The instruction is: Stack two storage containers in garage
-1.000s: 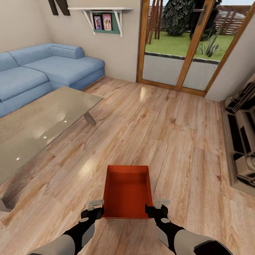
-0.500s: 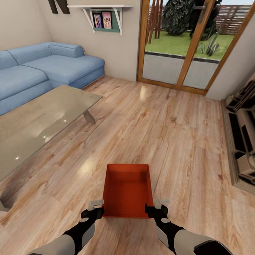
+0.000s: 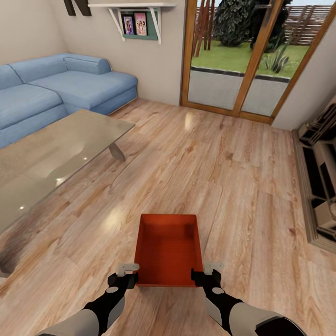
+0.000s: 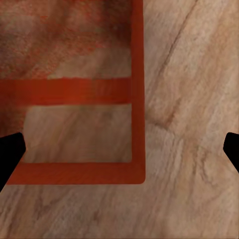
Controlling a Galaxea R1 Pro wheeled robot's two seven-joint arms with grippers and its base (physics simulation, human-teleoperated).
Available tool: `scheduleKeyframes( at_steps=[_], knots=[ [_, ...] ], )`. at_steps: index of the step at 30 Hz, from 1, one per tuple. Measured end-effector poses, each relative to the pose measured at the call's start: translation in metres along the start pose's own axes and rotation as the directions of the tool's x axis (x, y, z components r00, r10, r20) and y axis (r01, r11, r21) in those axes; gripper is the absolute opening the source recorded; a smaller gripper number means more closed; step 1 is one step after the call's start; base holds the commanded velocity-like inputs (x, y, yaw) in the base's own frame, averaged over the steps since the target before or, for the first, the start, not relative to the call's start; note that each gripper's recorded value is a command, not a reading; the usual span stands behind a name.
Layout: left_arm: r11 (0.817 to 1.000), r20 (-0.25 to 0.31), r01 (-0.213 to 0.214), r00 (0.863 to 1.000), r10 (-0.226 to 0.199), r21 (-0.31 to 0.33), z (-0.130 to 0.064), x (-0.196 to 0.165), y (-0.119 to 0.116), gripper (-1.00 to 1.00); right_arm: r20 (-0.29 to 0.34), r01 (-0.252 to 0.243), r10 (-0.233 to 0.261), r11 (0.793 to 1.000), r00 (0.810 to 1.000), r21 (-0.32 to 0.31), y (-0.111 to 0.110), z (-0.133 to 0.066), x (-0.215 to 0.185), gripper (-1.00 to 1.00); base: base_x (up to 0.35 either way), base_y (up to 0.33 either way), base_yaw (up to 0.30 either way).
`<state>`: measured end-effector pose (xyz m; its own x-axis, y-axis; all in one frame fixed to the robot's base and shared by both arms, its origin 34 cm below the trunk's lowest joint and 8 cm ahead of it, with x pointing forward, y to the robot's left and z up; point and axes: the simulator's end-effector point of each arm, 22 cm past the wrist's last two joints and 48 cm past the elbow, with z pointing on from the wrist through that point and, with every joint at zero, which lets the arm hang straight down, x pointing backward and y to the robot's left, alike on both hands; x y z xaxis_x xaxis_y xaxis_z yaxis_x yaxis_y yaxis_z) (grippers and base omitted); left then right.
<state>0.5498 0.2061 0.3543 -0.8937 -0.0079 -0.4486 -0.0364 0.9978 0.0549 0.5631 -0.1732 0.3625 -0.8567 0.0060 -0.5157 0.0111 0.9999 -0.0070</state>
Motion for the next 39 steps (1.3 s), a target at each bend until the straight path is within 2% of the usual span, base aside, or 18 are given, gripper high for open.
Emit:
scheduleKeyframes(
  at_steps=[29, 39],
  knots=[
    [1.000, 0.004, 0.001, 1.000, -0.001, -0.002, 0.048, 0.033, -0.002, 1.00, 0.001, 0.000, 0.000, 1.000, 1.000, 0.000, 0.000, 0.045, 0.037, 1.00, 0.000, 0.000, 0.000],
    [1.000, 0.001, 0.004, 1.000, -0.004, -0.003, 0.048, 0.034, -0.003, 1.00, 0.001, 0.000, 0.000, 1.000, 1.000, 0.000, 0.000, 0.045, 0.037, 1.00, 0.000, 0.000, 0.000]
  ],
)
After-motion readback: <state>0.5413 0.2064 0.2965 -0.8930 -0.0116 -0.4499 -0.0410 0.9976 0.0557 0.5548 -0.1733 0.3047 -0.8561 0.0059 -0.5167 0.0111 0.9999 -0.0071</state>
